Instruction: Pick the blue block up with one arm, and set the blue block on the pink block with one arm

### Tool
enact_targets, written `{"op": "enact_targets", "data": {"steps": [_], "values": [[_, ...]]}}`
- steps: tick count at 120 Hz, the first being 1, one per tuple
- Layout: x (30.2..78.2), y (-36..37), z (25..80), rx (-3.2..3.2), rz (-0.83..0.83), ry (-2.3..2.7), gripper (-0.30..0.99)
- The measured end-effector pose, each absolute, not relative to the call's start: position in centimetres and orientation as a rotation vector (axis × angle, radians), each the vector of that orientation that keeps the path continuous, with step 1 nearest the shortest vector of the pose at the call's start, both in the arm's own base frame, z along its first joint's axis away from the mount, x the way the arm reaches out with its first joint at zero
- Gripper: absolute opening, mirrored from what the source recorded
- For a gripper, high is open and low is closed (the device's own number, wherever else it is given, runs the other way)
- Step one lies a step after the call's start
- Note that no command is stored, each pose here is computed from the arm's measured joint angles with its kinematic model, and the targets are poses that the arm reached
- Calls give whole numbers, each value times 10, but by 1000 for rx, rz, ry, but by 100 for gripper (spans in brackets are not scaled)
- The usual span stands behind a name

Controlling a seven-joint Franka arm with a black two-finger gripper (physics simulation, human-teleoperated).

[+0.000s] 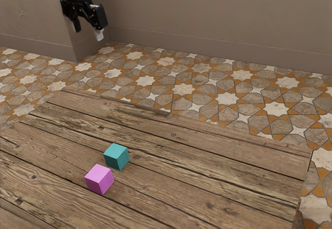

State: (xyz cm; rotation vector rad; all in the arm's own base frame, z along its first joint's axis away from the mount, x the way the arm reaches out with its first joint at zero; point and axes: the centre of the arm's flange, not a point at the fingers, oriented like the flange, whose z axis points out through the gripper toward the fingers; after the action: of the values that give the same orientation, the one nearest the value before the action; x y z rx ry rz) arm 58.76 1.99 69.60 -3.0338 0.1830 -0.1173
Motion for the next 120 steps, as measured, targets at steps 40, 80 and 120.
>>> {"op": "enact_targets", "data": {"steps": [40,80,120], "values": [[542,34,589,-3087,115,211,69],[550,74,433,-3138,60,52,69],[553,84,325,-3199,-21,-166,69]]}}
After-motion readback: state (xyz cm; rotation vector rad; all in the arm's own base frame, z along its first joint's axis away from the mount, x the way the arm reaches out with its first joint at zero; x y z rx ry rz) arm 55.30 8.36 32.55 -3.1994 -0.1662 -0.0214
